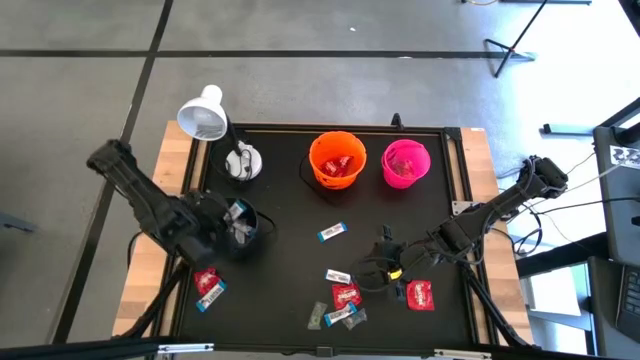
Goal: Sort candy
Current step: Put the white candy into the black bucket
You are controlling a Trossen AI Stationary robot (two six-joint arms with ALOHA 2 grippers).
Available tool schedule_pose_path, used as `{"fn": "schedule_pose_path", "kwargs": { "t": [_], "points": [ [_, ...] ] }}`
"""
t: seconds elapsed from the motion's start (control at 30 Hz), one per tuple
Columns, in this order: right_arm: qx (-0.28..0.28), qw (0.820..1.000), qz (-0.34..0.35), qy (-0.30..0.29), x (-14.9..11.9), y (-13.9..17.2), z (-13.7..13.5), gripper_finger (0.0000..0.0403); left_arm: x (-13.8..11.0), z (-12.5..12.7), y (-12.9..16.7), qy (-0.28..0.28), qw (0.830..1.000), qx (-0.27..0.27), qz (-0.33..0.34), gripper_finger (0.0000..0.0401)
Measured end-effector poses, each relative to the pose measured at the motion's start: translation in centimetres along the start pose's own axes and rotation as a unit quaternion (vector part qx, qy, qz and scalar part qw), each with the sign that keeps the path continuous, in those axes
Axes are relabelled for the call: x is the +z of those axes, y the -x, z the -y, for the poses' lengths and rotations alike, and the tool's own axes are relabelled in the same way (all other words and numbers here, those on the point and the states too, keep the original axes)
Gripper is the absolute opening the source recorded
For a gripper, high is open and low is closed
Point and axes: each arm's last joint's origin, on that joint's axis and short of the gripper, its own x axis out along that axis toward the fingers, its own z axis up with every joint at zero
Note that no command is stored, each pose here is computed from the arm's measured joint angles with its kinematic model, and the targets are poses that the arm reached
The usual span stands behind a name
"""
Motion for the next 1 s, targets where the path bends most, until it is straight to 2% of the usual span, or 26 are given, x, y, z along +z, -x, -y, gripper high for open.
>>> {"fn": "schedule_pose_path", "kwargs": {
  "t": [0.1,0.27,0.4,0.73,0.87,1.0],
  "points": [
    [-0.004,1.0,0.001,0.002,0.0,0.0,0.0,0.0133,-0.8,-1.4,-0.9,0.033,0.999,-0.02,-0.014,0.0069],
    [-0.004,1.0,0.001,0.002,0.0,0.0,0.0,0.0133,-2.0,-2.3,-2.2,0.034,0.998,-0.021,-0.047,0.0069],
    [-0.004,1.0,0.002,0.002,0.0,0.0,0.0,0.0133,-2.3,-2.4,-2.6,0.04,0.998,-0.014,-0.048,0.0078],
    [-0.004,1.0,0.001,0.002,0.0,0.0,0.0,0.0133,-1.9,-2.8,-1.8,0.007,0.997,-0.011,-0.081,0.0188],
    [-0.004,1.0,0.001,0.002,0.0,0.0,0.0,0.0133,-0.6,-2.4,0.3,0.016,0.994,-0.063,-0.083,0.0203],
    [-0.004,1.0,0.001,0.002,0.0,0.0,0.0,0.0133,0.9,-1.1,3.0,0.021,0.98,-0.181,-0.086,0.0206]
  ]
}}
